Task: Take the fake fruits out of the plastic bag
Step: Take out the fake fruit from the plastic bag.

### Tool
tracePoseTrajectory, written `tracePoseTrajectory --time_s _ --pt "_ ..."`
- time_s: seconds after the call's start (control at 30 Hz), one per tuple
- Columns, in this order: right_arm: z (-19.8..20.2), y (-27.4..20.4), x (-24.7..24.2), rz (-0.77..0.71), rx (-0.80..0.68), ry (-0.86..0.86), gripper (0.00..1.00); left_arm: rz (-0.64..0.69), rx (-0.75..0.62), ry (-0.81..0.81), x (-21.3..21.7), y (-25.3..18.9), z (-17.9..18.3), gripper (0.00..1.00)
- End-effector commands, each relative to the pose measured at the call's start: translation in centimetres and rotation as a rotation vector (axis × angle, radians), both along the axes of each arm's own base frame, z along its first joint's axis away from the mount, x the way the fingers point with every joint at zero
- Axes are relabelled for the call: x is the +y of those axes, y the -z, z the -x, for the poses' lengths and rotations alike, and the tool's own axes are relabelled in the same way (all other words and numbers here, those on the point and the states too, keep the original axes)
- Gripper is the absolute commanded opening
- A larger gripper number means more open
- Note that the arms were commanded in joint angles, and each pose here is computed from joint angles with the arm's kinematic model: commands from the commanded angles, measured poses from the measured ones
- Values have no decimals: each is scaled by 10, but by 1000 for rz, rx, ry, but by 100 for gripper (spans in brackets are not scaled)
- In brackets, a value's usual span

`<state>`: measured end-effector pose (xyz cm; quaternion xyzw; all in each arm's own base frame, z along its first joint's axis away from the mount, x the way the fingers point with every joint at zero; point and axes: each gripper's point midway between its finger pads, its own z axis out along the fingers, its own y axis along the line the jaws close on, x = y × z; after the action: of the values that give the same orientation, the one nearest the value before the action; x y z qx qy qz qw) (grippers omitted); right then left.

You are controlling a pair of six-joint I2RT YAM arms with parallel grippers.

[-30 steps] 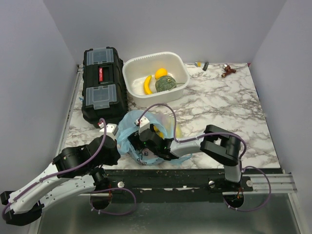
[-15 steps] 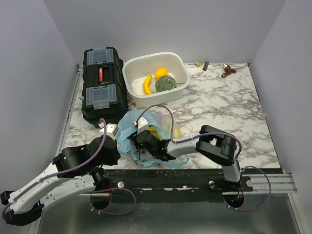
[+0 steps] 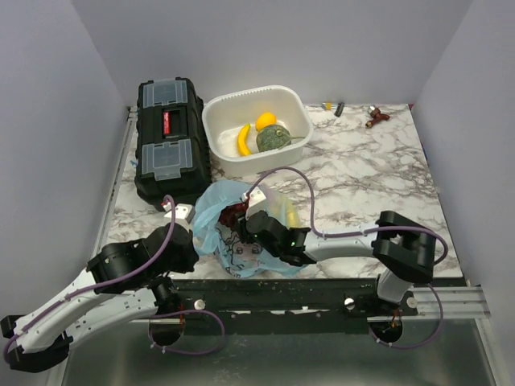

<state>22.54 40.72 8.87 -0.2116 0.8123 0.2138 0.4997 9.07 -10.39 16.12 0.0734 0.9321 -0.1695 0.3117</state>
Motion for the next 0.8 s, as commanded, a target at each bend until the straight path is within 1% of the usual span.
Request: tracePoseTrajectory --time_s 0.0,0.2,0.33,0.4,0.5,0.6,0.63,0.77 --pt "11 -20 -11 -54 29 -5 18 10 -24 -14 4 -2 -2 0" --pt "28 -39 -27 -102 66 -41 13 12 -23 -8 3 -1 -1 0" --pt "47 -50 -32 -147 113 -105 10 -9 -9 -4 2 1 -2 0" --pt "55 -56 -34 -175 140 -132 6 -18 -3 2 1 2 -1 0" --pt "65 -68 -36 -223 168 -161 3 -19 -3 0 1 2 -2 0" --pt "71 -81 -36 -250 174 -192 2 -11 -11 -11 3 1 -2 0" --pt "73 -87 -35 -256 172 -205 1 -11 -12 -13 3 1 -2 0" --pt "75 -106 -35 -278 156 -230 1 -5 -15 -12 3 0 -2 0"
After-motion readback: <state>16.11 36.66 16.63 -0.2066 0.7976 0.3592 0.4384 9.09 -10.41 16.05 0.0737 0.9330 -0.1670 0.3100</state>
